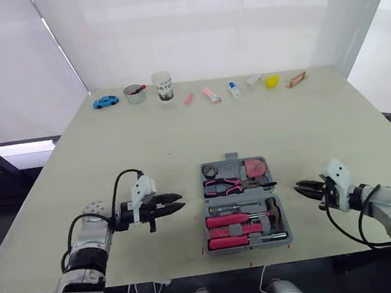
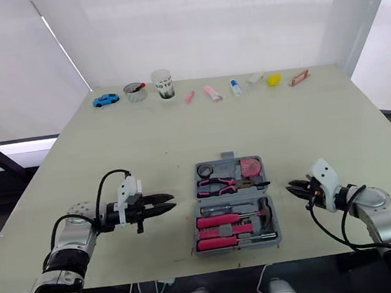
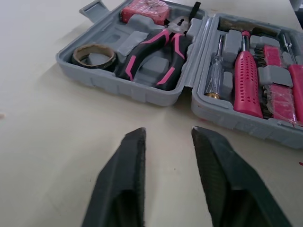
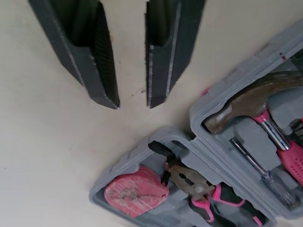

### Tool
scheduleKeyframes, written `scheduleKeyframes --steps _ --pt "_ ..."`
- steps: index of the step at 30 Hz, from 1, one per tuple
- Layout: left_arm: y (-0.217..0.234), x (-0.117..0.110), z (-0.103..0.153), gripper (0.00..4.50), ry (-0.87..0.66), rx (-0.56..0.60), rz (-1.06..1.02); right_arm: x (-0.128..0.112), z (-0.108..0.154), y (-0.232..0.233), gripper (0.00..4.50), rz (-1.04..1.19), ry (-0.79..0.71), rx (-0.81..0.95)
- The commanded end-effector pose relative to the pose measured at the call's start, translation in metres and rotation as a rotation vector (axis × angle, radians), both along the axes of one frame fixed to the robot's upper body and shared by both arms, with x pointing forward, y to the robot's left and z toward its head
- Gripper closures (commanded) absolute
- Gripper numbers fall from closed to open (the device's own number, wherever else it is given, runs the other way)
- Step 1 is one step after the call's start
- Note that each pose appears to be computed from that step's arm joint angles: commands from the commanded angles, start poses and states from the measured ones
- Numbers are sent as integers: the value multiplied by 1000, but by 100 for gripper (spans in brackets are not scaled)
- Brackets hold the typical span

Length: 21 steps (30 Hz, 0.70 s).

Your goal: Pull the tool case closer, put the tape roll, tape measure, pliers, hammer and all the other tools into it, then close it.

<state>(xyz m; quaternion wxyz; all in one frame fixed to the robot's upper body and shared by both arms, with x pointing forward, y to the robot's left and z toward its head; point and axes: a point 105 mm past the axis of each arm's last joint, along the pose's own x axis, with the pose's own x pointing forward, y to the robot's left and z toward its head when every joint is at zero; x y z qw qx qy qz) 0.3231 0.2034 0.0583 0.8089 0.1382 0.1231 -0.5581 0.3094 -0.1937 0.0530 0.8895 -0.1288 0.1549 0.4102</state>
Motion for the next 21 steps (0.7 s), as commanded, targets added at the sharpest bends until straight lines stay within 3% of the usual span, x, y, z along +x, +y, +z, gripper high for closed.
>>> scheduleKeyframes --steps 1,21 --pt "-8 3 0 418 -3 35 -66 5 1 8 447 63 -20 -39" --pt "-31 11 -11 418 44 108 -176 21 -14 48 447 221 -41 -121"
